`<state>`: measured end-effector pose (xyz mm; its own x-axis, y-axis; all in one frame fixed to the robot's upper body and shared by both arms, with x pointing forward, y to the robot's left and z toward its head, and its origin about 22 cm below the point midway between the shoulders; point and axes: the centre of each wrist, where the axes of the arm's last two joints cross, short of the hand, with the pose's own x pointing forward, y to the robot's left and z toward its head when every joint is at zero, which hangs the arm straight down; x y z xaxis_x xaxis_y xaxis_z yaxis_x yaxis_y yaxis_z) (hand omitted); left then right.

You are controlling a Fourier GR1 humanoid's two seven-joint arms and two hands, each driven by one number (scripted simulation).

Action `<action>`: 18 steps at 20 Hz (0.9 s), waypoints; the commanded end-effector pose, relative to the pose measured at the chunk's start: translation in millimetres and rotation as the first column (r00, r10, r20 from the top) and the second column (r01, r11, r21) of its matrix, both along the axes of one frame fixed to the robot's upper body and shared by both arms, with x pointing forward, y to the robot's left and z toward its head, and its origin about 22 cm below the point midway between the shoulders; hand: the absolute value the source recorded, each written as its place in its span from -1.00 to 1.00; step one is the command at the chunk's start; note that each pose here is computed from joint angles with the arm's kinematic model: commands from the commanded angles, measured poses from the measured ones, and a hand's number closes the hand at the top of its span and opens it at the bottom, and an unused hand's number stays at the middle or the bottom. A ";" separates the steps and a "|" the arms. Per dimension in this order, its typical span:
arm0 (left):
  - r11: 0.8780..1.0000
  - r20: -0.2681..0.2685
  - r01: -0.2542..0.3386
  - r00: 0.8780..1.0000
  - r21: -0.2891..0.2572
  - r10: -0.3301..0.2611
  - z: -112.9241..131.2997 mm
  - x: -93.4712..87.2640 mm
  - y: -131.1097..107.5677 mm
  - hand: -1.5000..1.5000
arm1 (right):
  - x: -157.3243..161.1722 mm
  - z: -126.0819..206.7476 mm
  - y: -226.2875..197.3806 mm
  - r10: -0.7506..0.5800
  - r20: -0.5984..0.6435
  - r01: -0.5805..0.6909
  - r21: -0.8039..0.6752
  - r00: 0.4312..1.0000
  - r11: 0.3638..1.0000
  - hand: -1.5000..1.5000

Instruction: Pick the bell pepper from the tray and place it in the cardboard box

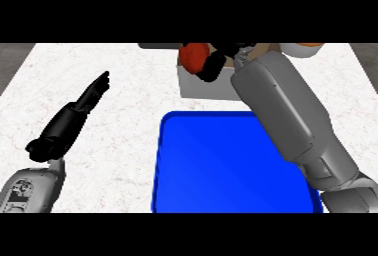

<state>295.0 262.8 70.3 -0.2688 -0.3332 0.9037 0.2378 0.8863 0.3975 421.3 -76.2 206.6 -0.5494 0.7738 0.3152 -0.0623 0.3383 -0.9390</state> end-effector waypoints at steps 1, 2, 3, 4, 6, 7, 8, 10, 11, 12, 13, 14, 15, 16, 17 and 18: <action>1.000 0.002 0.001 1.000 0.000 -0.001 1.1 0.5 -4.2 0.00 | 23.5 3.7 -24.2 -0.034 -0.155 0.012 -0.145 0.987 0.989 1.00; 1.000 0.005 0.002 1.000 0.018 -0.002 -2.8 4.7 -10.3 0.00 | 30.9 3.4 -42.2 -0.025 -0.174 -0.003 -0.157 0.984 0.988 1.00; 1.000 0.021 0.015 1.000 0.009 -0.015 7.4 8.2 -17.6 0.00 | 37.9 -2.0 -50.5 -0.027 -0.153 0.003 -0.154 0.988 0.988 1.00; 1.000 0.023 0.011 1.000 -0.004 -0.011 9.9 12.0 -18.3 0.00 | 38.3 -2.3 -40.8 -0.005 -0.189 -0.028 -0.172 0.982 0.985 1.00; 1.000 0.002 0.020 1.000 0.001 -0.020 -9.8 5.3 -2.9 0.00 | 42.8 -23.1 -55.4 -0.010 -0.237 -0.047 -0.235 0.971 0.971 1.00; 1.000 -0.005 0.006 1.000 0.005 -0.006 4.8 9.5 11.2 0.00 | 44.5 -18.4 -63.9 -0.008 -0.262 -0.066 -0.275 0.965 0.959 1.00; 1.000 0.013 0.020 1.000 0.007 -0.020 -3.2 5.8 -10.6 0.00 | 47.8 -26.5 -69.1 -0.043 -0.248 -0.035 -0.303 0.968 0.952 1.00; 1.000 0.020 0.016 1.000 0.003 -0.016 8.3 4.7 -18.1 0.00 | 50.3 -22.2 -61.4 -0.060 -0.317 -0.053 -0.337 0.946 0.940 1.00; 1.000 0.026 0.027 0.999 0.005 -0.027 -0.9 5.0 -4.3 0.00 | 53.3 -25.7 -71.0 -0.049 -0.329 -0.063 -0.323 0.943 0.944 -1.00; 0.999 0.025 0.033 0.999 0.002 -0.033 7.0 4.4 -2.7 0.00 | 53.6 -16.1 -64.8 0.023 -0.381 -0.146 -0.297 0.924 0.944 -1.00; 1.000 0.036 0.013 0.999 0.019 -0.014 3.5 11.8 -10.3 0.00 | 55.4 -17.3 -86.0 0.062 -0.385 -0.179 -0.275 0.921 0.945 -1.00; 0.999 0.009 0.031 0.999 0.010 -0.031 -4.0 2.5 -12.3 0.00 | 54.2 -24.5 -64.5 0.064 -0.399 -0.196 -0.297 0.915 0.935 -1.00; 0.999 0.024 0.038 0.999 0.007 -0.038 12.1 6.9 -9.3 0.00 | 54.6 -34.6 -85.0 0.119 -0.384 -0.218 -0.226 0.916 0.949 -1.00; 0.999 0.009 0.038 0.999 0.009 -0.039 5.8 -4.3 -20.9 0.00 | 53.5 -44.9 -95.9 0.148 -0.389 -0.235 -0.187 0.909 0.954 -1.00; 0.999 0.030 0.032 0.999 0.005 -0.032 -3.2 4.0 -9.2 0.00 | 56.1 -26.4 -81.1 0.198 -0.366 -0.266 -0.143 0.909 0.953 -1.00; 1.000 0.008 0.025 1.000 -0.002 -0.025 -1.6 -2.7 -16.8 0.00 | 54.1 -30.3 -73.9 0.244 -0.330 -0.282 -0.075 0.912 0.956 -1.00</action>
<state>297.4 250.7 71.8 -0.2940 -0.3298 0.8971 0.2561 0.8771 0.4064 474.9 -151.9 178.7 -0.5699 0.7534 0.3281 -0.4227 0.0736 -0.9033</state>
